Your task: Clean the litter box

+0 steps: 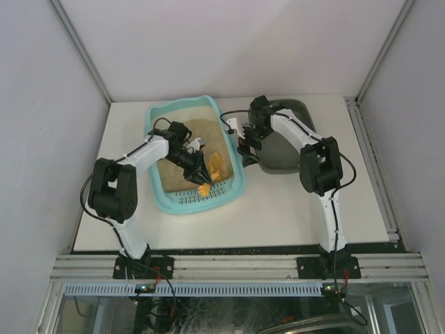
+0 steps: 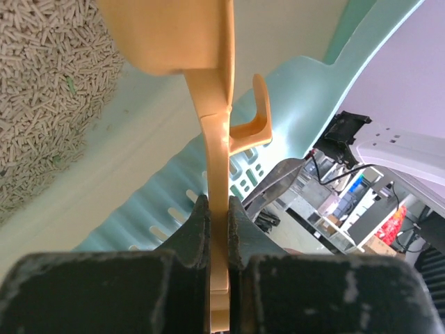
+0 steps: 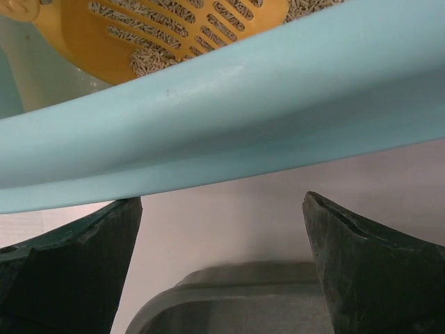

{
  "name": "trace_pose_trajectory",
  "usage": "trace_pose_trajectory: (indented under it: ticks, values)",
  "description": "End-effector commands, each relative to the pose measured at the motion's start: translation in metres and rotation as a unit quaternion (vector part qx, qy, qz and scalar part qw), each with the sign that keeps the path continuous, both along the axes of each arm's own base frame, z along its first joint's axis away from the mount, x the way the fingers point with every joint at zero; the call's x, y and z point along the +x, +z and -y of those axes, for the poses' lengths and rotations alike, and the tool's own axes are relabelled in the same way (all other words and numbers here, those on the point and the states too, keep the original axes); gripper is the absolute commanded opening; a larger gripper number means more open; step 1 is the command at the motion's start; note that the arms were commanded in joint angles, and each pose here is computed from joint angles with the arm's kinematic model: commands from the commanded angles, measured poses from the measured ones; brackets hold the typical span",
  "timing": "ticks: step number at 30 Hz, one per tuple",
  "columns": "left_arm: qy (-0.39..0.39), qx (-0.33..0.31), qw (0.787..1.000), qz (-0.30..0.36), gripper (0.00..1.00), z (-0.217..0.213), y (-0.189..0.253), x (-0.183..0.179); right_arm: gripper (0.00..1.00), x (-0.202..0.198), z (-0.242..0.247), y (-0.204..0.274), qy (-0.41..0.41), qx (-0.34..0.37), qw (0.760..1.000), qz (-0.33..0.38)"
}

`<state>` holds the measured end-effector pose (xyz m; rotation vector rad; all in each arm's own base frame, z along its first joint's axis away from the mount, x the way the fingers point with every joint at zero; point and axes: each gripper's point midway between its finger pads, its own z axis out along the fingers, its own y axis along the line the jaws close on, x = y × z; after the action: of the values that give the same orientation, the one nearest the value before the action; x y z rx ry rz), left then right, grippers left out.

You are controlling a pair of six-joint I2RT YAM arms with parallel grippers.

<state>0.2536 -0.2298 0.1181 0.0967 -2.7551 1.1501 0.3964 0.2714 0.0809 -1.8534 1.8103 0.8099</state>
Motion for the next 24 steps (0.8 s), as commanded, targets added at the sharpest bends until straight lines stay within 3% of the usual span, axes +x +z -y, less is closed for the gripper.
trace_pose_trajectory:
  ticks: [1,12,17,24]
  values:
    - [-0.02,-0.025,0.999,0.01,0.0,0.021,-0.002,0.015,0.99,0.0,-0.014,0.014,0.009,0.035,0.999,-0.004]
    - [0.018,-0.02,1.0,0.001,0.0,0.034,-0.027,0.046,0.99,0.002,-0.033,0.015,0.004,0.057,0.998,-0.014]
    - [0.049,-0.086,0.994,0.043,0.0,0.043,-0.001,0.067,0.99,0.005,-0.037,0.013,0.004,0.067,0.998,-0.013]
    - [0.143,-0.129,0.977,0.091,0.0,0.006,0.012,0.097,0.99,0.008,-0.035,0.008,-0.002,0.066,0.998,-0.017]
